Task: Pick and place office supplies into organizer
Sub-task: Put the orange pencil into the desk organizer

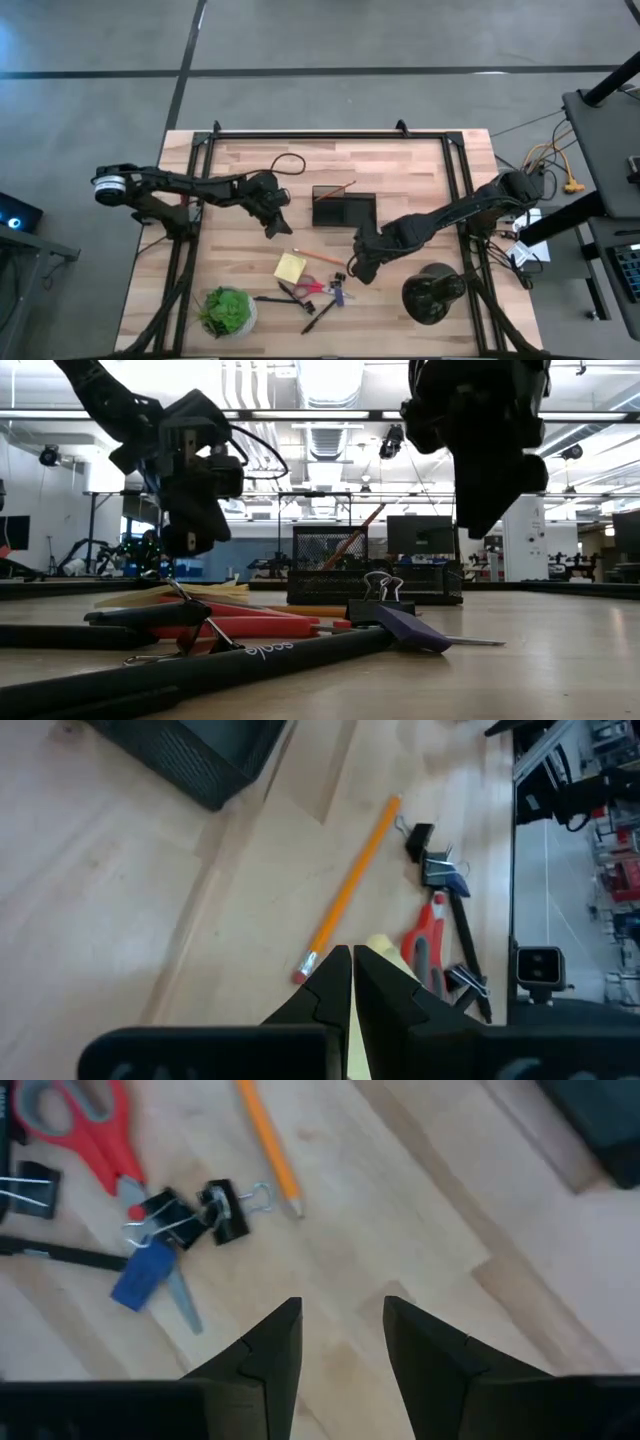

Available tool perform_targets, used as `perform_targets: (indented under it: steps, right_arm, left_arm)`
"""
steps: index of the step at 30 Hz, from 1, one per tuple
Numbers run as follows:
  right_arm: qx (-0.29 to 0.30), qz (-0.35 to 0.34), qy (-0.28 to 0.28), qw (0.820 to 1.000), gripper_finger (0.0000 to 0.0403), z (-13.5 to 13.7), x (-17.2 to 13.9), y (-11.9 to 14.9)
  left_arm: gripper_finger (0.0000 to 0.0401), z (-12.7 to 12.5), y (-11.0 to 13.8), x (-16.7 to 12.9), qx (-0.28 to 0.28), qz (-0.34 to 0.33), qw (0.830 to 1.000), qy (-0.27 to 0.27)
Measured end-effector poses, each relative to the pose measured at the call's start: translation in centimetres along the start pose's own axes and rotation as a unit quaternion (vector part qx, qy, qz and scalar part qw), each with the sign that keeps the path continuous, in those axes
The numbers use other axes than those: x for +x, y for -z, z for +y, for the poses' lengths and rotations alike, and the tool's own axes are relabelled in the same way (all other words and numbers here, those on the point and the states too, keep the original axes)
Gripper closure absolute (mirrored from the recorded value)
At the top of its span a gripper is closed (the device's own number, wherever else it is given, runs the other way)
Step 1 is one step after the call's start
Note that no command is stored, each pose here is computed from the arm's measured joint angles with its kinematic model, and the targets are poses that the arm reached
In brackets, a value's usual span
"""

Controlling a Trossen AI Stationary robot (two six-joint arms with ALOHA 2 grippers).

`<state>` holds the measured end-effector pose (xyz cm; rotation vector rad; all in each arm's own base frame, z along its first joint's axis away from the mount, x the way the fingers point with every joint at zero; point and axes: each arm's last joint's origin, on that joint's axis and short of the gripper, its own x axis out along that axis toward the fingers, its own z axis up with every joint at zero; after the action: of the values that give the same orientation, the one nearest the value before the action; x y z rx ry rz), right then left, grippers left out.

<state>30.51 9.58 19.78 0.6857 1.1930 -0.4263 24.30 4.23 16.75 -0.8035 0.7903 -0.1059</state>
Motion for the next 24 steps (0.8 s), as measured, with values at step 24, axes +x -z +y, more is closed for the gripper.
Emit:
perform_targets:
  steps: [24]
  right_arm:
    - [0.02,-0.007,-0.067,0.998,0.031,-1.1,6.0,0.0]
  left_arm:
    - [0.0401,0.3,0.2,0.0,-0.03,-0.005,0.999,0.008]
